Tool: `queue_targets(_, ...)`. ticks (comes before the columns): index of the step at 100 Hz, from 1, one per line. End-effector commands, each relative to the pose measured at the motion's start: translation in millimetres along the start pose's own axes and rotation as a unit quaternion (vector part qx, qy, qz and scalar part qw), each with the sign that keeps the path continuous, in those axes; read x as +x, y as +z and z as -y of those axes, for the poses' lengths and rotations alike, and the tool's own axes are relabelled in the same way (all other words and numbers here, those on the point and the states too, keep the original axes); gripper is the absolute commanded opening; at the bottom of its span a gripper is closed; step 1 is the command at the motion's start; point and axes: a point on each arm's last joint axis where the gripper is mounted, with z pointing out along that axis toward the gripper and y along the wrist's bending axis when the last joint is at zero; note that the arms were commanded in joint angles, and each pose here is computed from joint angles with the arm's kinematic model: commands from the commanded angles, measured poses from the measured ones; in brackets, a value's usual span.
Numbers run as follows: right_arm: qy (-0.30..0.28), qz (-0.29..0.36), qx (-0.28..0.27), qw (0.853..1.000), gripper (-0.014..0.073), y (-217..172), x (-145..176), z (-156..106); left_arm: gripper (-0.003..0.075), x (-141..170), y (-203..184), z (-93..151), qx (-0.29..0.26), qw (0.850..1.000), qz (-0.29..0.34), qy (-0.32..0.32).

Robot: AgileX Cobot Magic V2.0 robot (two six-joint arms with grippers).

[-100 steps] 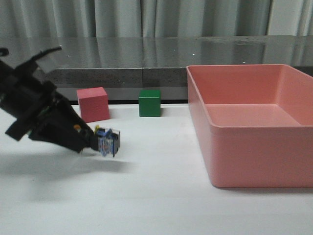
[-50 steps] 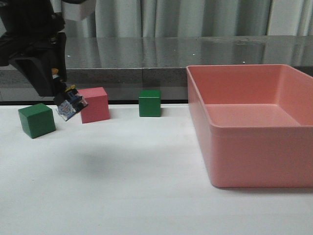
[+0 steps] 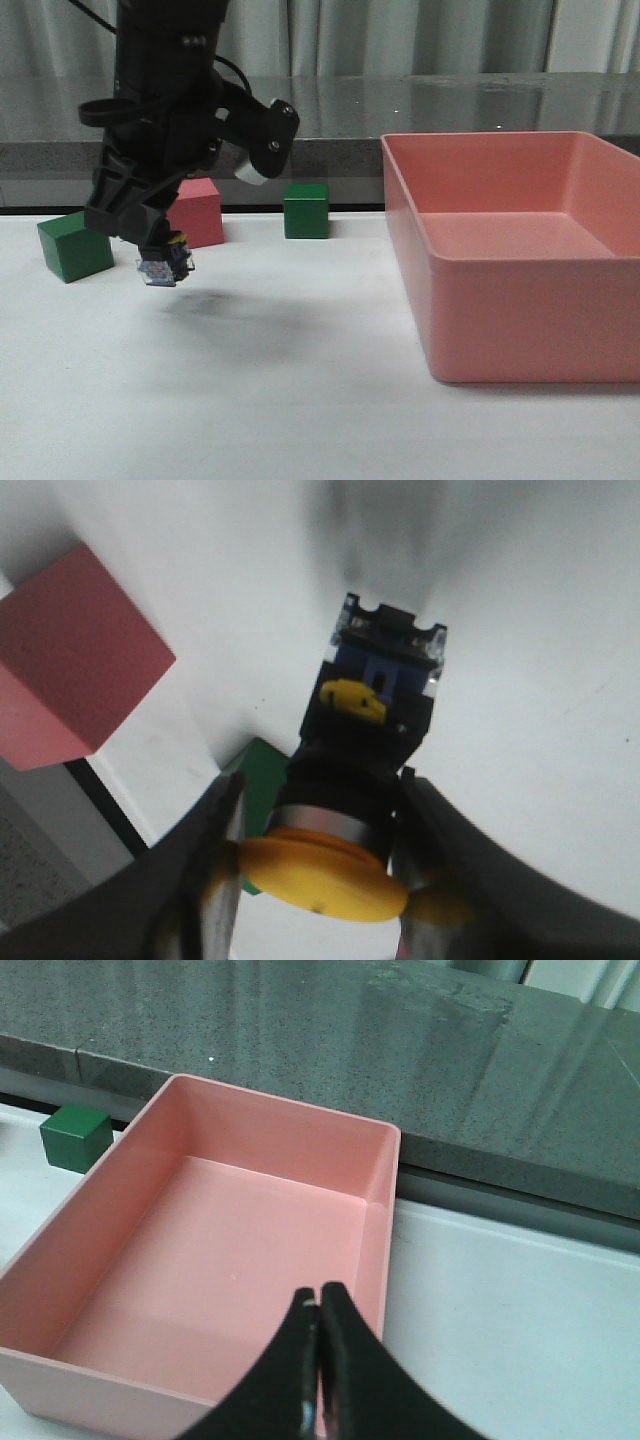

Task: Place and stand button with both arms
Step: 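Set the button upright on the table and open the left gripper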

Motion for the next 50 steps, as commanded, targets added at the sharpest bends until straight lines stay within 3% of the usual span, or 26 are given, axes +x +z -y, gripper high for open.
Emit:
queue_targets(1, 0.001, 0.05, 0.017, 0.999, -0.0062, -3, -15, 4, -0.002, 4, -22, -8, -0.036, 0.999, -0.005, -0.011)
queue_targets(50, 0.002, 0.05, 0.017, 0.999, -0.0062, -3, -15, 4, -0.0006, -3, -11, -1, 0.001, 1.0, -0.007, -0.013)
